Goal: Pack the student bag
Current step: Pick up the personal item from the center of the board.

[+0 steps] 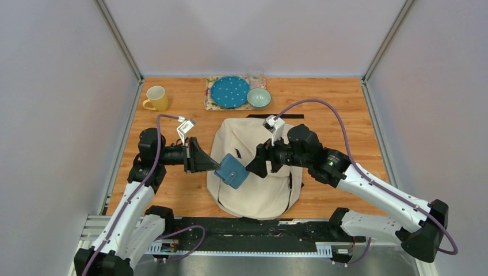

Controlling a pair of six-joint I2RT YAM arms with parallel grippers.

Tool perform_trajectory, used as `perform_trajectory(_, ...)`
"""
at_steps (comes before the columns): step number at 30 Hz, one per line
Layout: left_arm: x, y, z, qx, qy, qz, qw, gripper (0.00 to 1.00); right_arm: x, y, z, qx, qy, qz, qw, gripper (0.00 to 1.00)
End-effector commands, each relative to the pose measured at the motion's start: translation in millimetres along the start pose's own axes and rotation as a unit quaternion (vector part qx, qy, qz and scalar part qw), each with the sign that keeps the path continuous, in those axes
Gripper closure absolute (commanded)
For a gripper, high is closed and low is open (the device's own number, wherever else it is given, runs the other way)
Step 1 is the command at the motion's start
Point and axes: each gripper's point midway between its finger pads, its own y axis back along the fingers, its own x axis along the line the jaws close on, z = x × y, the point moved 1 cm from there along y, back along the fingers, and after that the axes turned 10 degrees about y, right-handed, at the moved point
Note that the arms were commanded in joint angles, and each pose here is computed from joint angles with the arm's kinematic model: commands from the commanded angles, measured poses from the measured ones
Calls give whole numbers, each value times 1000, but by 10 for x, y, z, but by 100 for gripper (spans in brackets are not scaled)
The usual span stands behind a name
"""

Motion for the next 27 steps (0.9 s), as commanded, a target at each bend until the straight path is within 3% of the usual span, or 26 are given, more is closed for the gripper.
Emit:
perform_trajectory(1,-263,-21,39,24,-84,-44,995,100,246,43,300,-30,74,76,994,24)
perform_trajectory(16,-483,-157,-112,73,-136,-107,982,100,612,-16,168,3,88,225,970,24)
perform_trajectory(19,-467,-178,-113,74,-135,-106,982,100,711,2,107,16,82,265,961,32)
perform_trajectory(21,-450,-186,-110,75,-132,-105,983,100,766,38,88,19,80,285,955,44)
perform_trajectory(25,-357,-215,-71,60,-116,-81,988,100,781,88,14,17,73,291,954,74)
perform_trajectory(26,-304,-233,-44,54,-118,-71,989,100,781,104,2,16,72,290,954,90)
perform_trajectory(27,-246,-247,-20,47,-112,-56,991,81,767,107,3,13,65,282,957,94)
